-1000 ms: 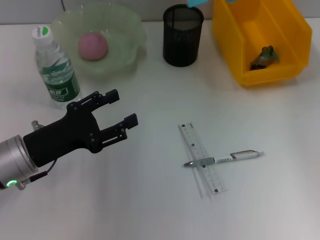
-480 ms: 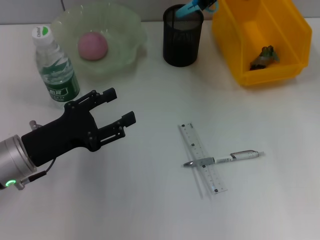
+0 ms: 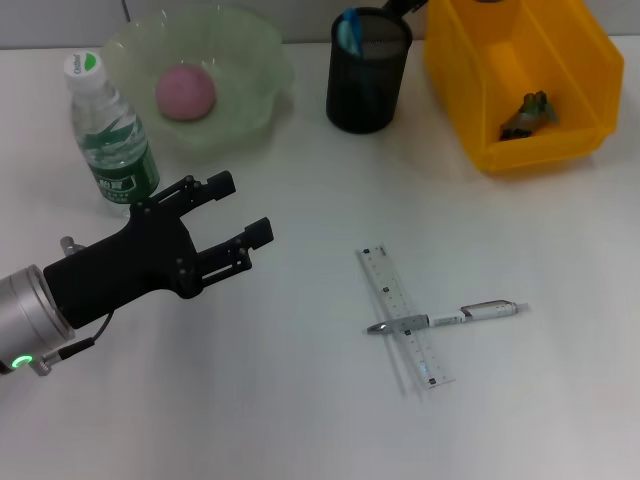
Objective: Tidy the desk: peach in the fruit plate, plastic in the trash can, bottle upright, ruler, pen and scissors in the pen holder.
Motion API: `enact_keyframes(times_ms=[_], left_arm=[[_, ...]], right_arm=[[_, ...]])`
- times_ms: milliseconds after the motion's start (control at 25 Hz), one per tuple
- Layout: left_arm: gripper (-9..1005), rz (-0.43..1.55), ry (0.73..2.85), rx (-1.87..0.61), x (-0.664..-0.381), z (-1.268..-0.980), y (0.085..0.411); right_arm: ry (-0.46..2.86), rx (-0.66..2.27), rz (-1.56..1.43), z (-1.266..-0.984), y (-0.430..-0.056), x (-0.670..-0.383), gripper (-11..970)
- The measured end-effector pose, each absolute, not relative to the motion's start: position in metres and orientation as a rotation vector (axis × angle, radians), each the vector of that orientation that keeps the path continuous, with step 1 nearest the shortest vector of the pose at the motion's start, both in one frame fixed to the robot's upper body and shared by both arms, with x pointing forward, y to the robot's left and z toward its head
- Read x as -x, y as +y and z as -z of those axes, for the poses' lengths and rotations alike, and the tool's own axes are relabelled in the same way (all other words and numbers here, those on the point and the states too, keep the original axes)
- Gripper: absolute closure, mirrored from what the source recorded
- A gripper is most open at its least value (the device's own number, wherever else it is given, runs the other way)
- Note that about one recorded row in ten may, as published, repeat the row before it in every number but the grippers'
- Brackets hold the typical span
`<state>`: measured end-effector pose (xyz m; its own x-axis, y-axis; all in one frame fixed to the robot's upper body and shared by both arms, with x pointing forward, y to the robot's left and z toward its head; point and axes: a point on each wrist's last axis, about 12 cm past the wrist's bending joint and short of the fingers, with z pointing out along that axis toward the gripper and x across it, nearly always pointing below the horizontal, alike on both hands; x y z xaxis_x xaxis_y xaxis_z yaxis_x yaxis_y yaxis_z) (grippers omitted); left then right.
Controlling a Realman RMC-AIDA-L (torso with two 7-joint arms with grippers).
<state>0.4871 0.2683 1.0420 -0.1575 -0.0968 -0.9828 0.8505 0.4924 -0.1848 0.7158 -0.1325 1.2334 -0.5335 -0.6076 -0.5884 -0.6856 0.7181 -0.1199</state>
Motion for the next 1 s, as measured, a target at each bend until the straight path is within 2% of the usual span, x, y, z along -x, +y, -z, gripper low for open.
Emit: enact_keyframes(times_ms=[320,520,680,1000], left_arm=[[211,0.953,1.497,-0.672,-0.489,-1.043,0.268],[211,0.948,1.501,-0.671,-0.49,-1.043,0.268],[211,0.918,1.509,-0.706,-0.491,-1.043,0.272],[211,0.865,1.536,-0.728,-0.491,-1.043,0.284]], right_arm=[[2.188,0.922,-0.232,-1.239,-0.139,-0.712,366],[2.081,0.881,-0.532,-1.257,-0.155,-0.691,313],[2.085,0.911,-0.671,-1.264,-0.166,-0.679,313],[2.277,1.017,-0.879,-1.256,-0.169,-0.653,312]])
